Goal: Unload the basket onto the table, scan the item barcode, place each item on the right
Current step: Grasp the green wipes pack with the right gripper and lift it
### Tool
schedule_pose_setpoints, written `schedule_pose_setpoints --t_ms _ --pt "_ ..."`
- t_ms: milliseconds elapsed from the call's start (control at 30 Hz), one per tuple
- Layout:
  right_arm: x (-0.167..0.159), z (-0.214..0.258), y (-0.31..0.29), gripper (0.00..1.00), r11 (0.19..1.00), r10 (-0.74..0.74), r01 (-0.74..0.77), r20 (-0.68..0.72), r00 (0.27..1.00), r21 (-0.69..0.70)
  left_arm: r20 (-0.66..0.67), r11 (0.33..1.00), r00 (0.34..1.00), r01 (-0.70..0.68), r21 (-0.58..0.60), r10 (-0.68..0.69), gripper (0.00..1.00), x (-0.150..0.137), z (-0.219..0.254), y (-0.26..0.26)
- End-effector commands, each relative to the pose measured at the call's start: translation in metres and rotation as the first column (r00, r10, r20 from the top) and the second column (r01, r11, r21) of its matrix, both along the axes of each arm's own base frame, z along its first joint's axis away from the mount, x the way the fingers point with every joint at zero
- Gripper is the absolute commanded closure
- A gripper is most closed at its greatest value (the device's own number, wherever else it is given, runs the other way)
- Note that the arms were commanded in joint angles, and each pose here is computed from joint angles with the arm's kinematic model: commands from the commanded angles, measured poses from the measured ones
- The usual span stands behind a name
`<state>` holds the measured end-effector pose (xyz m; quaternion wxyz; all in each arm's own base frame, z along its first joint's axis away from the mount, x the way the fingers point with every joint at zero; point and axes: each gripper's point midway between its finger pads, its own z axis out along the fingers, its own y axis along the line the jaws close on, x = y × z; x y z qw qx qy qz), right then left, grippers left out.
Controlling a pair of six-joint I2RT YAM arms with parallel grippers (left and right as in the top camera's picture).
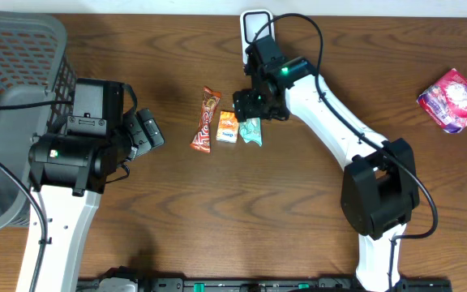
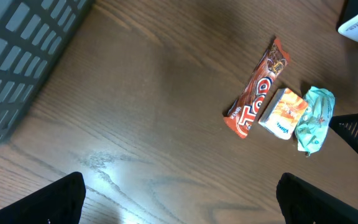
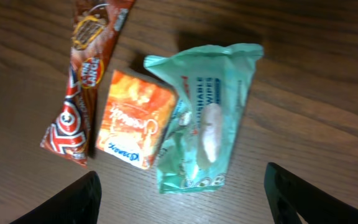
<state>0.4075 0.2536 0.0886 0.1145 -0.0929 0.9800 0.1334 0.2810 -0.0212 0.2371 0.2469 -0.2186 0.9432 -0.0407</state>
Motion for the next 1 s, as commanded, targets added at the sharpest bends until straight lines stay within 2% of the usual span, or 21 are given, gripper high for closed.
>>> schedule_pose_setpoints --t_ms 0,167,300,400,700,967 --pt "-0.005 0.008 0.007 0.23 1.000 0.013 -0.013 0.025 1.000 -0.005 0.019 1.000 1.000 -0.015 0.006 0.015 0.02 0.001 0.006 0.003" --pt "-0.014 0.004 0.011 0.32 0.994 0.032 -0.026 0.058 0.998 -0.107 0.019 1.000 1.000 -0.015 0.007 0.015 0.02 0.001 0.006 0.003" --pt "-0.017 -0.003 0.002 0.32 0.968 -0.036 0.067 0.129 0.991 -0.243 0.018 1.000 1.000 -0.015 0.007 0.015 0.02 0.001 0.006 0.003" --pt "-0.021 -0.009 0.000 0.31 0.949 -0.029 0.079 0.166 0.986 -0.306 0.019 1.000 1.000 -0.015 0.007 0.015 0.02 0.001 0.006 0.003" --pt "-0.023 -0.023 -0.004 0.32 0.928 -0.014 0.093 0.213 0.977 -0.360 0.019 1.000 1.000 -0.015 0.006 0.015 0.02 0.001 0.006 0.003" --pt "-0.021 -0.048 -0.008 0.32 0.932 -0.024 0.109 0.240 0.970 -0.345 0.019 1.000 1.000 -0.015 0.007 0.015 0.02 0.001 0.006 0.003"
